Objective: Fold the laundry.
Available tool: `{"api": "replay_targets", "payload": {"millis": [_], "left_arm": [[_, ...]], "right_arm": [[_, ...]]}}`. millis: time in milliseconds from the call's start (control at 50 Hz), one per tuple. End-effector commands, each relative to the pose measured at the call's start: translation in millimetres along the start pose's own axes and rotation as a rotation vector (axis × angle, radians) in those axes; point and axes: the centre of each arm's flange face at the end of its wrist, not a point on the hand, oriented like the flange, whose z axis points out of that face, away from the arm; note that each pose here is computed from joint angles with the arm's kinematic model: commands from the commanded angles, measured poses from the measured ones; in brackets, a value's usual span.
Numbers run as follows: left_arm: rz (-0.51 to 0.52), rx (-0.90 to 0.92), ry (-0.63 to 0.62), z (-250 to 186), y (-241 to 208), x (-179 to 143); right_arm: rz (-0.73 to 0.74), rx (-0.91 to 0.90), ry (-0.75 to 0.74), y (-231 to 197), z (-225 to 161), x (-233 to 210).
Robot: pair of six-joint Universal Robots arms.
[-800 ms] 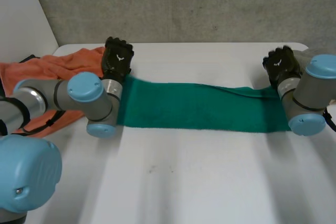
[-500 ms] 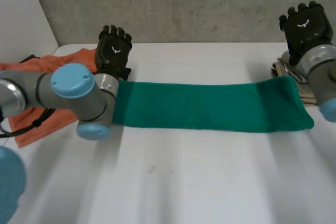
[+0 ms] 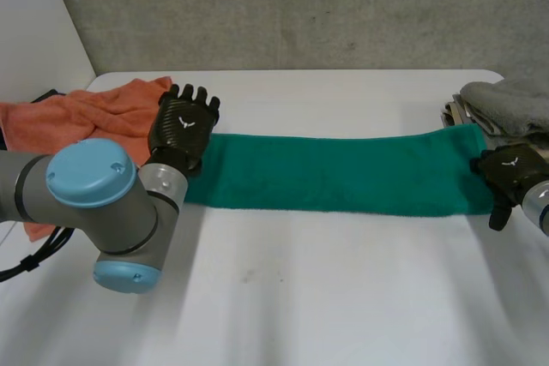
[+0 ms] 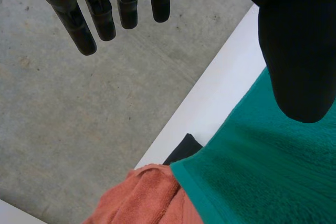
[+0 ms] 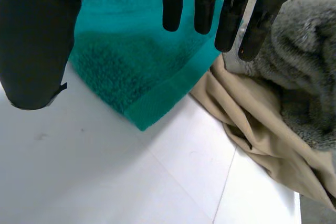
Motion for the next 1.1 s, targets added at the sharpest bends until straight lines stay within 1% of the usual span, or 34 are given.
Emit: {"api": "replay_targets", "payload": {"millis": [20, 100, 220, 300, 320, 420, 460, 500, 520, 580, 620, 660, 680, 740, 760, 820, 840, 900, 920, 980, 1000, 1040, 1060, 1100], "left_arm": [[0.003, -0.005, 0.002, 1.1, 2.6, 1.3], [0.003, -0.008, 0.004, 0.5, 3.3, 2.3], [0.003, -0.010, 0.003, -1.7, 2.3, 1.8], [0.003, -0.007, 0.002, -4.8, 0.4, -1.1], [0.002, 0.002, -0.007, -5.2, -3.7, -4.1], [0.000, 0.011, -0.020, -7.3, -8.8, -10.3], [0.000, 0.011, -0.023, -9.6, -10.0, -12.1], [0.000, 0.011, -0.026, -11.2, -11.1, -14.0], [-0.001, 0.012, -0.029, -12.5, -12.1, -15.5], [-0.001, 0.007, -0.023, -15.2, -11.1, -14.9], [-0.001, 0.006, -0.025, -16.2, -11.4, -15.4], [-0.001, 0.009, -0.031, -16.4, -13.0, -17.4], [-0.002, 0.011, -0.036, -17.0, -14.3, -19.3], [-0.003, 0.013, -0.044, -17.9, -15.5, -23.1], [-0.007, 0.016, -0.048, -18.8, -17.0, -24.9], [-0.015, 0.024, -0.055, -19.6, -20.3, -28.0], [-0.020, 0.027, -0.057, -20.9, -21.9, -29.2], [-0.030, 0.032, -0.064, -22.3, -23.8, -32.1], [-0.033, 0.034, -0.069, -22.8, -24.8, -34.2], [-0.035, 0.028, -0.076, -23.9, -23.6, -37.2], [-0.035, 0.026, -0.078, -24.5, -23.3, -38.4], [-0.035, 0.022, -0.079, -25.1, -21.8, -38.8], [-0.036, 0.021, -0.077, -25.4, -21.5, -38.4], [-0.036, 0.016, -0.077, -26.2, -20.3, -38.5]], "right_arm": [[-0.017, 0.027, 0.020, 14.6, 25.6, -6.1], [-0.024, 0.032, 0.037, 16.4, 35.5, -3.3], [-0.022, 0.035, 0.081, 16.2, 31.4, 9.4], [-0.019, 0.026, 0.137, 15.6, 20.3, 30.0], [-0.020, 0.022, 0.167, 15.1, 15.3, 41.6], [-0.014, -0.024, 0.241, 29.9, 9.3, 73.3], [-0.046, -0.069, 0.283, 43.1, 6.4, 92.6], [-0.092, -0.102, 0.305, 51.0, 4.0, 102.6], [-0.134, -0.122, 0.324, 54.6, 2.5, 110.7], [-0.183, -0.141, 0.341, 56.0, 2.1, 116.0], [-0.201, -0.125, 0.342, 45.5, 3.2, 111.3], [-0.216, -0.077, 0.333, 25.8, 4.8, 100.4], [-0.229, -0.009, 0.323, 0.8, 5.0, 89.0], [-0.225, 0.089, 0.307, -33.5, 3.0, 72.4], [-0.220, 0.149, 0.288, -53.1, 0.9, 60.6], [-0.227, 0.252, 0.246, -85.2, -5.1, 35.7], [-0.243, 0.324, 0.204, -106.6, -9.2, 11.8], [-0.278, 0.441, 0.134, -137.6, -18.7, -29.1], [-0.296, 0.513, 0.084, -152.3, -22.9, -59.3], [-0.324, 0.630, -0.004, -168.5, -29.3, -108.1], [-0.341, 0.700, -0.064, -174.6, -34.0, -138.4], [-0.355, 0.758, -0.139, -174.5, -37.8, -169.3], [-0.371, 0.795, -0.204, -170.3, -39.9, -192.5], [-0.386, 0.819, -0.283, -162.4, -41.8, -217.3]]}}
